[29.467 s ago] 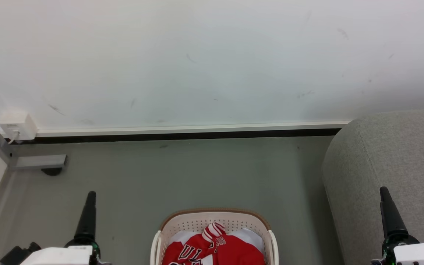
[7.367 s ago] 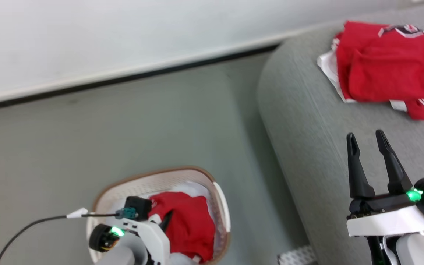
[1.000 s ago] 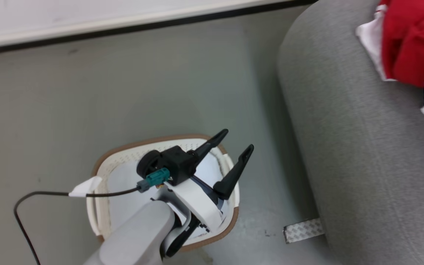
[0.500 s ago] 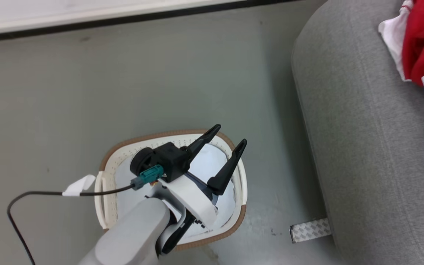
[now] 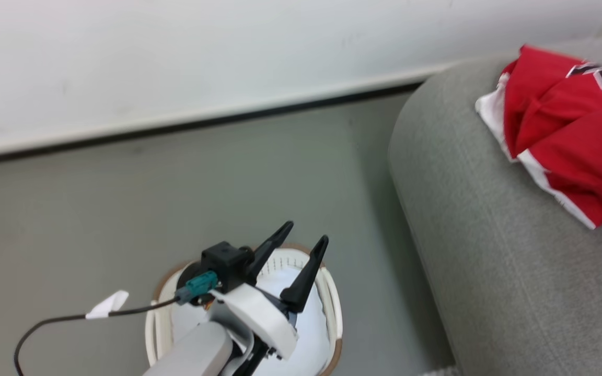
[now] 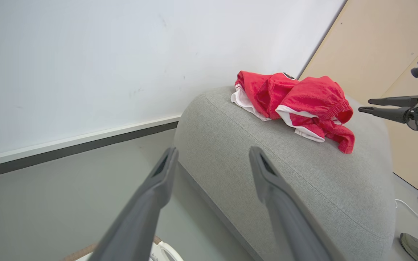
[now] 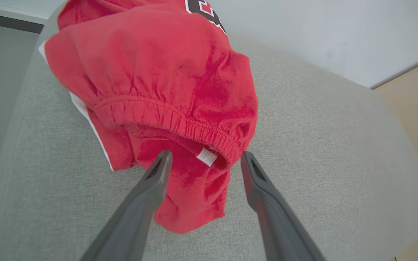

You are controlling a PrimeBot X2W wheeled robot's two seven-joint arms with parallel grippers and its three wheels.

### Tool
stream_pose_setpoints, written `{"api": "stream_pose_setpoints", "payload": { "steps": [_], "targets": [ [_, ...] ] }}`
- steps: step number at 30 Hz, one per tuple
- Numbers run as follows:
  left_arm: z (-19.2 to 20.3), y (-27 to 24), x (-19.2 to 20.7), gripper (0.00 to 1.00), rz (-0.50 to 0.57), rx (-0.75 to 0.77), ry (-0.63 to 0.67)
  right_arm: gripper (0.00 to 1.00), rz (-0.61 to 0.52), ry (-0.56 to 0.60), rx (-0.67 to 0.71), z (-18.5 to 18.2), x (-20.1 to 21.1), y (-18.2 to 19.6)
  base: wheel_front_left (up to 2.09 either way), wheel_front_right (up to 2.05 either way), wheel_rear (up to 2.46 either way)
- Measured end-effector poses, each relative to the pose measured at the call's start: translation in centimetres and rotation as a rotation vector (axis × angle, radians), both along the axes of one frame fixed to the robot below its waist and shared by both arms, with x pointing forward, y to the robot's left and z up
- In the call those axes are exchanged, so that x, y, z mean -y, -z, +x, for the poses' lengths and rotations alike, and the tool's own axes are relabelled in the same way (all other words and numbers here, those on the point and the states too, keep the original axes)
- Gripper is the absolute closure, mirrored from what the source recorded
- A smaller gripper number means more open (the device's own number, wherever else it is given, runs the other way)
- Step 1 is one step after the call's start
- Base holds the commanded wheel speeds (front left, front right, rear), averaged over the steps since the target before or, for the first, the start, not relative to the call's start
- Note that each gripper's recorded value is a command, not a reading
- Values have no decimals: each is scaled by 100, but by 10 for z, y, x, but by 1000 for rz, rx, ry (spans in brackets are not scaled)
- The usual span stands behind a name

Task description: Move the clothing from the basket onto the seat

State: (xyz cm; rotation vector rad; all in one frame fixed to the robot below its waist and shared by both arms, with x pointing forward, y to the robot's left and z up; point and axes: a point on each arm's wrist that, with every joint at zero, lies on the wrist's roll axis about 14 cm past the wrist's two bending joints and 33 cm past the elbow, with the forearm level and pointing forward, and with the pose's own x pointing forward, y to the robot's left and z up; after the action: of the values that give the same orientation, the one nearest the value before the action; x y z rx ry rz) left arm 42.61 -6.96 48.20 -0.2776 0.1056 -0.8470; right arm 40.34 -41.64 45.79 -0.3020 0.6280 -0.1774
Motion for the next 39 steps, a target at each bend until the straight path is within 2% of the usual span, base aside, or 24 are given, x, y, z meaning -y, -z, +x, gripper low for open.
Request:
{"api": "stream_pose_setpoints", "payload": {
  "steps": [3,7,16,23,28,31,39],
  "targets": [
    [-6,-14,-7,0,2,29,-29,0,2,-20,38,-13,1,-18,0,0,0],
    [-7,-39,-23,0,-7,87,-89,0,11,-71,176,-10,-7,-57,0,0,0],
    [5,-74,-101,0,-12,171,-338,0,139,-240,487,23,-75,-119,0,0,0],
    [-1,-83,-158,0,-25,191,-513,0,353,-290,659,27,-131,-126,0,0,0],
    [-10,-77,-192,0,-22,187,-623,0,458,-301,718,18,-165,-112,0,0,0],
    [-15,-77,-207,0,-65,175,-689,0,523,-270,743,8,-181,-99,0,0,0],
    [-30,-59,-225,0,-17,174,-754,0,559,-255,815,-22,-221,-91,0,0,0]
  ]
}}
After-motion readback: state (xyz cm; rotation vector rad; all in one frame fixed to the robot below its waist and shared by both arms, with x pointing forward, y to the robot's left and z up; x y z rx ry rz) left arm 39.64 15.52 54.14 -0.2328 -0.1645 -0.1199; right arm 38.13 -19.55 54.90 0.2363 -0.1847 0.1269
